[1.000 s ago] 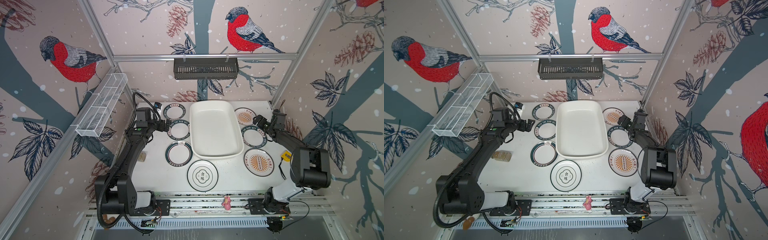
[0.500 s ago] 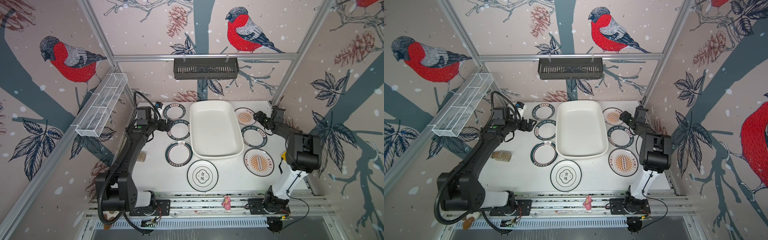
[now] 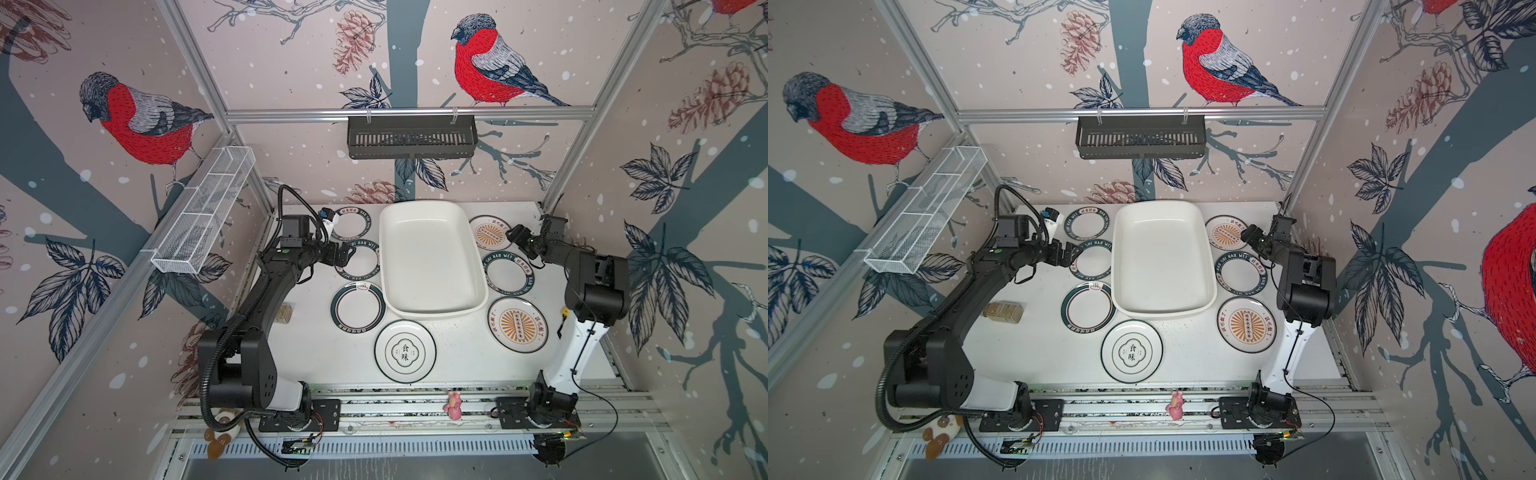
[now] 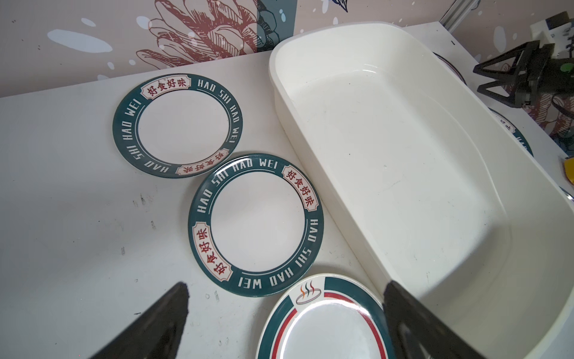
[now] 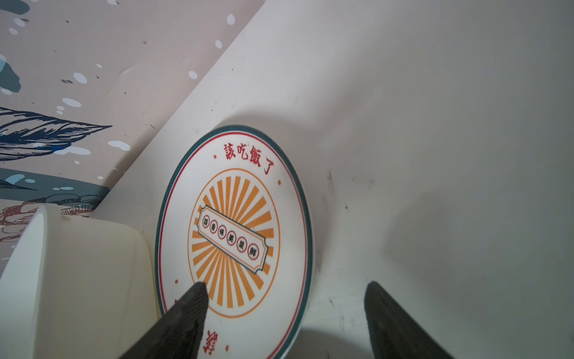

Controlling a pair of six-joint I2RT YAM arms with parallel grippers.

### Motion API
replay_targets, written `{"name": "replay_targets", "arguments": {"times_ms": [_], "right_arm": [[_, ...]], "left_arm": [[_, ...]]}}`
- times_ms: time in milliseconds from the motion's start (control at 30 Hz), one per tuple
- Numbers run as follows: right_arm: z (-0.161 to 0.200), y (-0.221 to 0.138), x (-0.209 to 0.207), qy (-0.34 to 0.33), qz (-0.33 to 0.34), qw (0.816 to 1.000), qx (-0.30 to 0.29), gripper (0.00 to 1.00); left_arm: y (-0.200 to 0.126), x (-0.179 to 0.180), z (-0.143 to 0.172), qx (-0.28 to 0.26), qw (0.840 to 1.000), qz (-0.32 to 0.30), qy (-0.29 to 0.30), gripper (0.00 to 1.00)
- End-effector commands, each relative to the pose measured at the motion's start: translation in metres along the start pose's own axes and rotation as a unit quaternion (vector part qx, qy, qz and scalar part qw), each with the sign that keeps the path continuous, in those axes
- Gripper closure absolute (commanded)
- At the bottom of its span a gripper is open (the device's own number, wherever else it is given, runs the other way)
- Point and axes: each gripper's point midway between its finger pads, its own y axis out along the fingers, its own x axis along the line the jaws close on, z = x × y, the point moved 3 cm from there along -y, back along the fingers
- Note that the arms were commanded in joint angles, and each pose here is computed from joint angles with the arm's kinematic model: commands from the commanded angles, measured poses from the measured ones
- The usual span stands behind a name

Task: Place the plates into the plastic bin on the countertop
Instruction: Pick up the plate from the top-right of the table.

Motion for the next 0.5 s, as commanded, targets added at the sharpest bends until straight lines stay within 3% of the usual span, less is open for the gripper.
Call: {"name": "replay_targets", "arguments": {"times_ms": [0,467], "right_arm": [[0.003,0.007,0.001,-0.006,-0.014,1.0,0.023,0.22],[0.008,0.031,-0.003,0.01,-0.04,0.998,0.055,0.35]], "left_arm": [[0.001,-0.007,0.001,0.007,1.0,0.018,0.012,0.03],[0.001,-0.009,0.003,0.005,1.0,0.016,0.023,0.03]]}}
